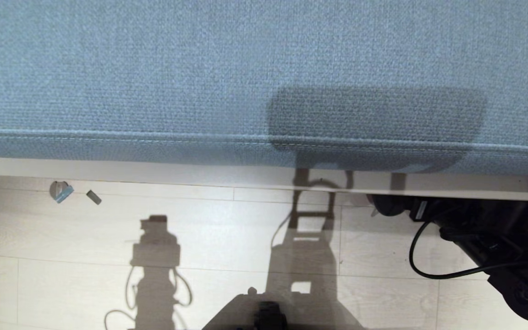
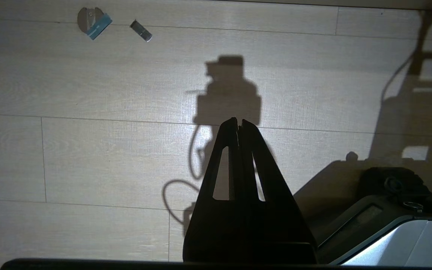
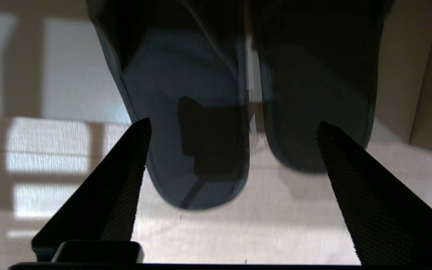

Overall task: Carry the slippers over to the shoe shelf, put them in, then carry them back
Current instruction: Pick up the slippers in the shoe cabinet

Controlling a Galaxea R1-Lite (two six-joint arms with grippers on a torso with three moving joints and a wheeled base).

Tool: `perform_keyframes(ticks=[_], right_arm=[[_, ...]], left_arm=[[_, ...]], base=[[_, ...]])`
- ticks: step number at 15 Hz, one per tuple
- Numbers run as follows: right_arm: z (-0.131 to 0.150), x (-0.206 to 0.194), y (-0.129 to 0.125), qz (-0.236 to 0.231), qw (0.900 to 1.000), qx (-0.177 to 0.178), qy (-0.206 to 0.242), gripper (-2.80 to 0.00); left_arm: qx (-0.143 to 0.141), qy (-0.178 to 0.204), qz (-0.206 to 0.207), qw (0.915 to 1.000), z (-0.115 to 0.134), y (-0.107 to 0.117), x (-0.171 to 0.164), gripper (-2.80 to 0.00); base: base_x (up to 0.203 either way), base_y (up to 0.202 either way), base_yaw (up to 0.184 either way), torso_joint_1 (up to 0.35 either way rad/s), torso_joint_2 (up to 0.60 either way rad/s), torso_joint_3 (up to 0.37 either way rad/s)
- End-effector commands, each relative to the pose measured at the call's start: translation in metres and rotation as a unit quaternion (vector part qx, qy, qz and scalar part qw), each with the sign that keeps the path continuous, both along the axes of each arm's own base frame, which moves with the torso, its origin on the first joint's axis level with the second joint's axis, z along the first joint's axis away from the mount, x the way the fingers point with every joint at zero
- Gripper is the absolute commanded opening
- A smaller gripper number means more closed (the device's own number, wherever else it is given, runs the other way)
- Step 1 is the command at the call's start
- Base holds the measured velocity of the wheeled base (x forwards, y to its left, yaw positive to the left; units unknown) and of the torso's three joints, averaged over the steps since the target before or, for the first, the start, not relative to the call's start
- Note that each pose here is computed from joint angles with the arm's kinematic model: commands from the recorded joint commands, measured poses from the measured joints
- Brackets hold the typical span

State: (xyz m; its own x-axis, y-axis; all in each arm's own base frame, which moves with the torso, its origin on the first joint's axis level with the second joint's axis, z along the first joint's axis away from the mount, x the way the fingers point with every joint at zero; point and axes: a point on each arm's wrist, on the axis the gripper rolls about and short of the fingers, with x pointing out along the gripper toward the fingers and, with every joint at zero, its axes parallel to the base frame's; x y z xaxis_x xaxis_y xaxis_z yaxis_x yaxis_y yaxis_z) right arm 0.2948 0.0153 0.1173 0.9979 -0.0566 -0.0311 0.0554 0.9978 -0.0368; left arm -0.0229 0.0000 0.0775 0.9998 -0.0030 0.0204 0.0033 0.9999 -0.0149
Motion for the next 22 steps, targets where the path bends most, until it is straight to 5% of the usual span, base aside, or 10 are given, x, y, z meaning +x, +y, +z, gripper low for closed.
perform_keyframes(ticks=[1, 19, 22], right_arm=[[-0.003, 0.012, -0.001, -0.003, 1.0, -0.003, -0.006, 0.0], [-0.023, 0.003, 0.002, 0.026, 0.999, -0.03, 0.011, 0.0], [-0.022, 0.003, 0.002, 0.025, 0.999, -0.033, 0.006, 0.0]], left_arm=[[0.0, 0.003, 0.0, 1.0, -0.002, 0.0, 0.0, -2.8], [0.0, 0.003, 0.001, 1.0, -0.002, 0.0, 0.001, -2.8], [0.0, 0.003, 0.0, 1.0, -0.002, 0.0, 0.001, -2.8]], base=[[0.0, 0.0, 0.0, 0.0, 0.0, 0.0], [0.0, 0.0, 0.0, 0.0, 0.0, 0.0], [-0.178, 0.0, -0.001, 0.013, 0.01, -0.005]])
